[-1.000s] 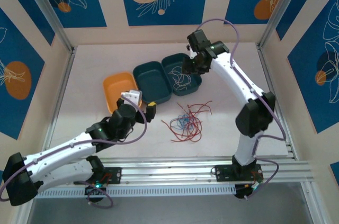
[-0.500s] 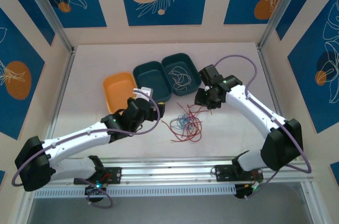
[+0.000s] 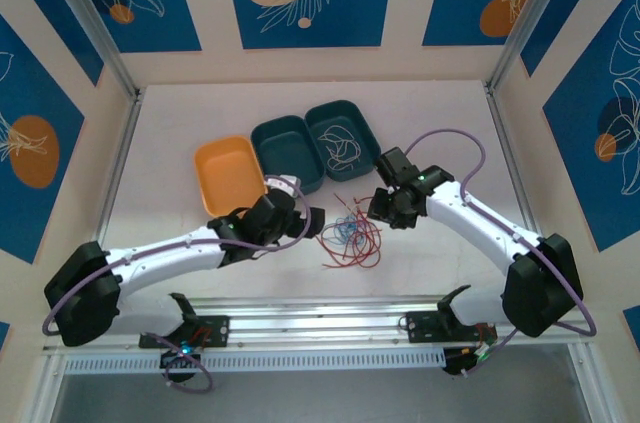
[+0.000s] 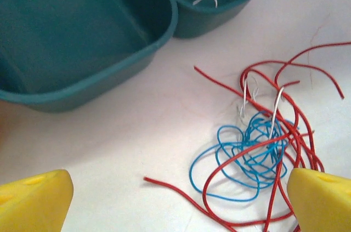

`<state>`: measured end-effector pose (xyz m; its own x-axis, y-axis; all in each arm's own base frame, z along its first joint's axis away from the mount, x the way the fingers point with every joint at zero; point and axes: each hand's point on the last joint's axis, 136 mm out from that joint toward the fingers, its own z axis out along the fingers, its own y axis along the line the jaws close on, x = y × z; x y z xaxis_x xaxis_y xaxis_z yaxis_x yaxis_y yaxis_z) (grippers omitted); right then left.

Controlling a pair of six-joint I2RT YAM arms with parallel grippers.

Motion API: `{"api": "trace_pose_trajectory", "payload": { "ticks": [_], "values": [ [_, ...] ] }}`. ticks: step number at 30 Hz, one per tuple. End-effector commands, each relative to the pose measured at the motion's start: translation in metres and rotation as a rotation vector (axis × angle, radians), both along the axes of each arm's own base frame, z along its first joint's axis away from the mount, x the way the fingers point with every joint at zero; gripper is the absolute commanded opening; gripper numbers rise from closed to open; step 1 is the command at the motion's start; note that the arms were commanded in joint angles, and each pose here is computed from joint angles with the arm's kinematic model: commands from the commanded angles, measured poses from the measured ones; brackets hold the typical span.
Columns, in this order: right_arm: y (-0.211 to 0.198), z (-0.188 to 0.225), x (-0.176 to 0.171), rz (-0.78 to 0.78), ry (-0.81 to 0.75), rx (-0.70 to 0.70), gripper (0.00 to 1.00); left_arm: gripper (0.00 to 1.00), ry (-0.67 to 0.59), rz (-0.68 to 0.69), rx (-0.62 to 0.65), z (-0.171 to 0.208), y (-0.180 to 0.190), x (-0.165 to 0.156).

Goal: Untangle the cables

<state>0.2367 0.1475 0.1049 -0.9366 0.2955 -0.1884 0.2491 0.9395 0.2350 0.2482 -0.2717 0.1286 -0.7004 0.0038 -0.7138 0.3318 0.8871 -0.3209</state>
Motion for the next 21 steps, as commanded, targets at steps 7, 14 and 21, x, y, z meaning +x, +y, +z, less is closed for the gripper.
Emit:
{"api": "trace_pose_trajectory", "payload": {
  "ticks": [7,14,21],
  "values": [
    [0.017,-0.009,0.006,-0.006,0.011,0.06,0.35,0.93,0.068,-0.046,-0.056,-0.021,-0.016,-0.013],
    [0.031,-0.004,0.012,0.031,0.008,0.088,0.29,0.95,0.091,-0.054,-0.039,-0.036,-0.022,-0.012],
    [0.038,0.008,0.024,0.003,-0.001,0.071,0.24,1.0,0.089,-0.043,-0.024,-0.04,-0.02,-0.01]
  ]
}}
